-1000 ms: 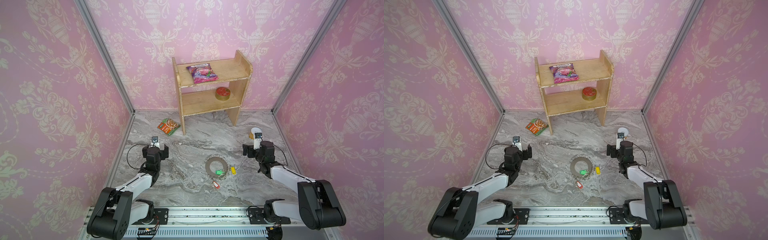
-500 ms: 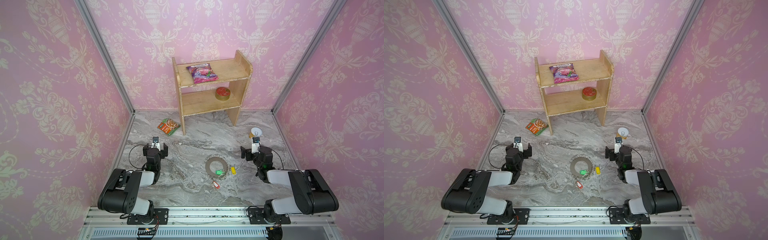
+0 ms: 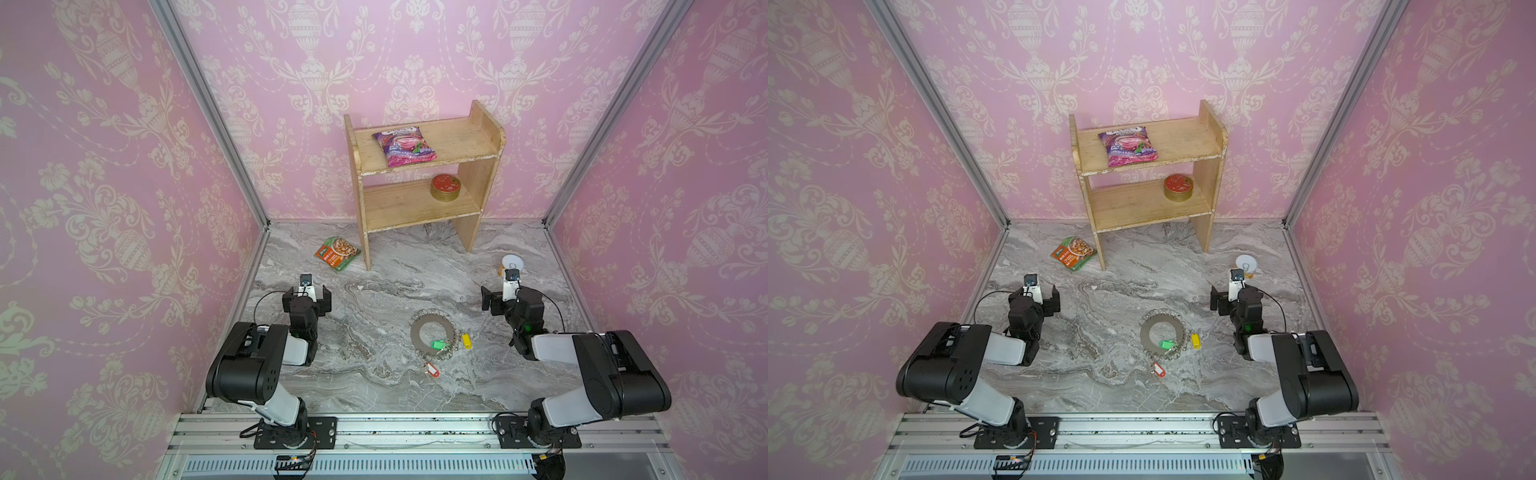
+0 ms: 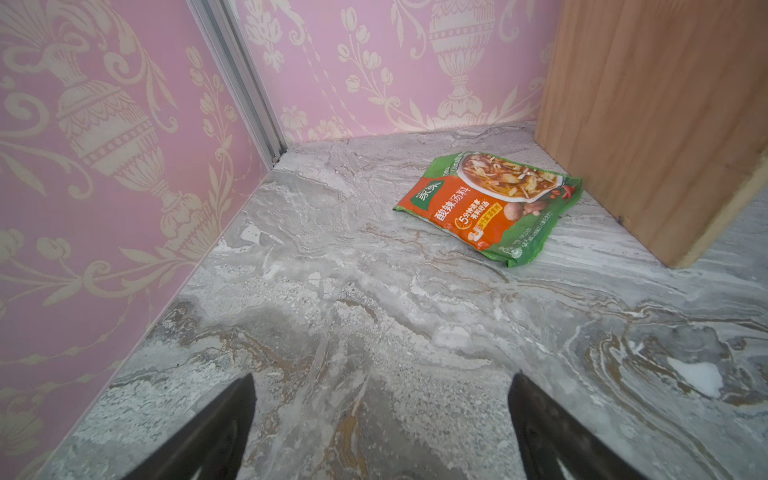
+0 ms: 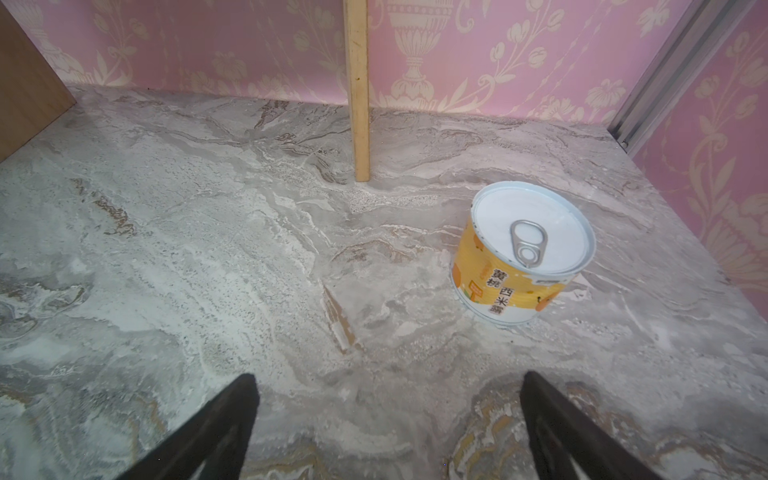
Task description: Put the keys on the keyring
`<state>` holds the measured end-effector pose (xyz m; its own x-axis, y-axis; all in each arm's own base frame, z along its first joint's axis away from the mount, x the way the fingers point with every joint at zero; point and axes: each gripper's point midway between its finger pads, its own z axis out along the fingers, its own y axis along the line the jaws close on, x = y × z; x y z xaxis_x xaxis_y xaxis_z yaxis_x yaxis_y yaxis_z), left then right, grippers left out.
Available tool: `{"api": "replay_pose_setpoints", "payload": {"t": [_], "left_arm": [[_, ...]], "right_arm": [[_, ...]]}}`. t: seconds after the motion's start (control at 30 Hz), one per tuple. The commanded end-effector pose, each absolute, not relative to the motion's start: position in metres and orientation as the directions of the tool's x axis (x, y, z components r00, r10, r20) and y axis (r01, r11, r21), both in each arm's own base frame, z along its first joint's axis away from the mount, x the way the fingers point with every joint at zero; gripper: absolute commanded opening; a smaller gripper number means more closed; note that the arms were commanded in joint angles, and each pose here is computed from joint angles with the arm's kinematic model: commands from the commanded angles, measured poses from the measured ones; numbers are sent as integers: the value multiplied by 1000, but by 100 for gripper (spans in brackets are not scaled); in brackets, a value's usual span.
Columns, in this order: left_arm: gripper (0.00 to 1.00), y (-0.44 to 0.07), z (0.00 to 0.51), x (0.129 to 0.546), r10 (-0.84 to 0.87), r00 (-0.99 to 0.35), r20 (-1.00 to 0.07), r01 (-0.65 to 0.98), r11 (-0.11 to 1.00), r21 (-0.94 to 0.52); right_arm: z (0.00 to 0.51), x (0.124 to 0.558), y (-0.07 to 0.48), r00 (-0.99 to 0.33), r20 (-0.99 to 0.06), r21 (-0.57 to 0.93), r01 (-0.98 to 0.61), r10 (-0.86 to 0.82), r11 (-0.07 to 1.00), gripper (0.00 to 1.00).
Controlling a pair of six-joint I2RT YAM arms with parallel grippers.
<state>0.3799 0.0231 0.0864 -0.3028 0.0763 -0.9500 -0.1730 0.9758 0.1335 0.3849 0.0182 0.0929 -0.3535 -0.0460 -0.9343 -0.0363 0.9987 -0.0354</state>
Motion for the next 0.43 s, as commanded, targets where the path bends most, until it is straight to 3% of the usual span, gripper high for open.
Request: {"api": "replay_pose_setpoints", "payload": {"t": [0.0, 0.4], "left_arm": [[97, 17, 84, 383, 58, -289, -956, -137, 985, 101], [99, 18, 83, 385, 53, -289, -956, -146, 984, 99]], "right_arm": [[94, 389, 14, -358, -933, -25, -10, -27, 1000, 100], [93, 391, 13, -367, -930, -19, -13, -22, 1000, 100]]}}
